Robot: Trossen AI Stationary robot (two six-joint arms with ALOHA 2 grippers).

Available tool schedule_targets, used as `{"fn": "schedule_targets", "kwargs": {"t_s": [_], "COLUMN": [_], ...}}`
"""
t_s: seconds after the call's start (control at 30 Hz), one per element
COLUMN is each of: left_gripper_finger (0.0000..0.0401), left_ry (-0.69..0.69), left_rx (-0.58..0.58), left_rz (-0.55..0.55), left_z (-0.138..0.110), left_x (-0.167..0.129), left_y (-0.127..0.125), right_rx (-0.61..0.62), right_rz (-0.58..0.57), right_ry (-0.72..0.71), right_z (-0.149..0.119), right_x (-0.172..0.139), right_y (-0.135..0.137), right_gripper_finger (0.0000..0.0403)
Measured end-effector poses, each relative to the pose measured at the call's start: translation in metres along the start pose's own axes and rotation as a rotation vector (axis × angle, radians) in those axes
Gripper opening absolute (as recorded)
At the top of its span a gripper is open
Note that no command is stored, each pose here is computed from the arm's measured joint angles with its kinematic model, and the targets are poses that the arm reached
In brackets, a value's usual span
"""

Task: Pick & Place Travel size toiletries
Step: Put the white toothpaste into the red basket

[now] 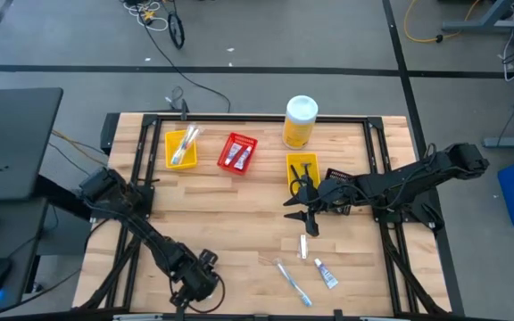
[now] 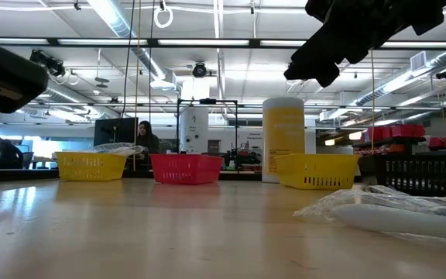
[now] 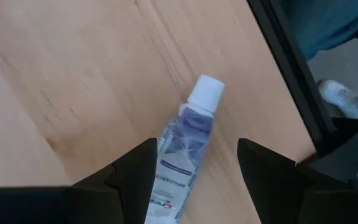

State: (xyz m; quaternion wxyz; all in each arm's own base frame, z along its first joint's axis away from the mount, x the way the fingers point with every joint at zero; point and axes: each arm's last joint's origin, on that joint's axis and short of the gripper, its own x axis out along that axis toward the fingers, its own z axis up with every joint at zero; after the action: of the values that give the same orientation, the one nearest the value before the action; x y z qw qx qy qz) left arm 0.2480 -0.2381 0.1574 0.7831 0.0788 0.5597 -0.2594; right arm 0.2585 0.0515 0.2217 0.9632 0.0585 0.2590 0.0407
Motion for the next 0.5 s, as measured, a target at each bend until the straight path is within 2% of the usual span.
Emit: {"fn": "schedule_targets", "kwargs": {"t_s": [0.07, 0.23, 0.5], "left_gripper_finger": [0.0233, 0.0233, 0.0233], "left_ry": [0.007, 0.001, 0.016], "left_rx": [0.021, 0.029, 0.09], "left_rz": [0.013, 0.136, 0.104], "left_z": [-0.0019, -0.0036, -0.0038], "left_x": [0.0001, -0.0002, 0.0046], "left_y": [-0.0032, 0.0007, -0.0002], "right_rx": [0.0, 0.0, 0.0], "right_rz": [0.0, 0.0, 0.0], "right_ry": [0.0, 0.0, 0.0], "right_z": [0.0, 0.0, 0.0], "right_x": [0.0, 0.0, 0.0], "right_y": [0.0, 0.0, 0.0], "right_gripper_finger": [0.018, 0.0177, 0.0176]}}
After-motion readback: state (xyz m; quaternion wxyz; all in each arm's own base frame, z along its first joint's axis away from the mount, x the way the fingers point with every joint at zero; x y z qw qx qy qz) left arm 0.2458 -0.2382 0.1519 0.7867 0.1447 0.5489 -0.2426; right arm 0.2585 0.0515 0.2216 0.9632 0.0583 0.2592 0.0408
